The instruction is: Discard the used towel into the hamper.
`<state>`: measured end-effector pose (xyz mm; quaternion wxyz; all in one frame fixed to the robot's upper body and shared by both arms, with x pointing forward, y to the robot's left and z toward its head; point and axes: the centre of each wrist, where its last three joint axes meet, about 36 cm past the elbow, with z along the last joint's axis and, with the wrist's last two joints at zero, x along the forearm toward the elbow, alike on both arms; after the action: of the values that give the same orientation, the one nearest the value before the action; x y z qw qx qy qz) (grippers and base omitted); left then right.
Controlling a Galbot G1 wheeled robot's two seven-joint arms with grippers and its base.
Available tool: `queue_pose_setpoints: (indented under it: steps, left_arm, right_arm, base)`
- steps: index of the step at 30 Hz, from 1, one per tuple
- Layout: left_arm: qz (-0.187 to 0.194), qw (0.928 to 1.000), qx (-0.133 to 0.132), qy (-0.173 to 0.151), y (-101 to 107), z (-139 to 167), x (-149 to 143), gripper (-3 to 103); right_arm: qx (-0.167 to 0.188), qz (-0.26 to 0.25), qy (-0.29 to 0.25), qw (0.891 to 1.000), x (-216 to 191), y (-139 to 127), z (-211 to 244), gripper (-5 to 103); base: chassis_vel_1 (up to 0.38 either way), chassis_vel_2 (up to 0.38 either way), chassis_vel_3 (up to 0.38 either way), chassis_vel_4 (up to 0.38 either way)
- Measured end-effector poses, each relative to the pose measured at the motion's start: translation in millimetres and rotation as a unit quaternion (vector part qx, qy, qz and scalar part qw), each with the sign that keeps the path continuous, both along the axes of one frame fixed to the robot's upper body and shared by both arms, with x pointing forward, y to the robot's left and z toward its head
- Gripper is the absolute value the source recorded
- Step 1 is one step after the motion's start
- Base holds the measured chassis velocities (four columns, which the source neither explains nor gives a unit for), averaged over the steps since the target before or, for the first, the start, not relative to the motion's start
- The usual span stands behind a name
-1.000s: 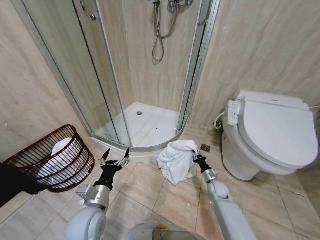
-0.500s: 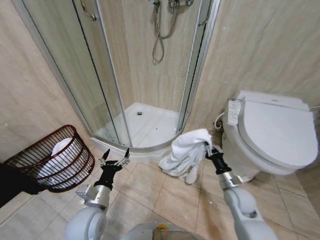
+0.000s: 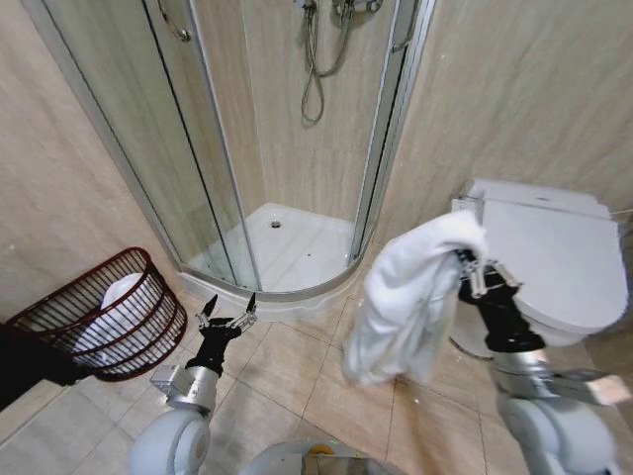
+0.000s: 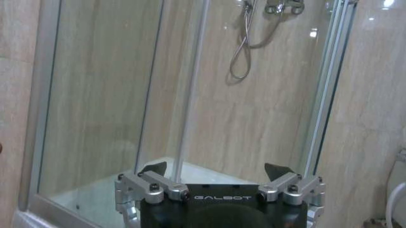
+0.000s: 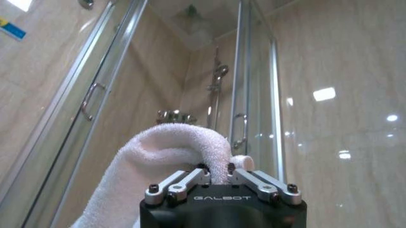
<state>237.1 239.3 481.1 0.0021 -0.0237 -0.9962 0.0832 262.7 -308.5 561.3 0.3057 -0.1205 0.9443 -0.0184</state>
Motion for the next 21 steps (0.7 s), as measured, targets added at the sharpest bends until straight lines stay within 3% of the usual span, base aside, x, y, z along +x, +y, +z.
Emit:
queue_pose_setpoints:
  steps: [12, 21]
  left_arm:
    - [0.000, 1.0000, 0.000, 0.000, 0.0, 0.0, 0.0, 100]
    - [0.000, 1.0000, 0.000, 0.000, 0.0, 0.0, 0.0, 100]
  right_arm:
    - [0.048, -0.061, -0.043, 0.996, -2.6, -12.1, 23.8, 7]
    - [0.052, -0.081, -0.060, 0.994, -0.8, -24.0, 36.1, 7]
  base:
    - [0.000, 0.000, 0.000, 0.000]
    - [0.000, 0.000, 0.000, 0.000]
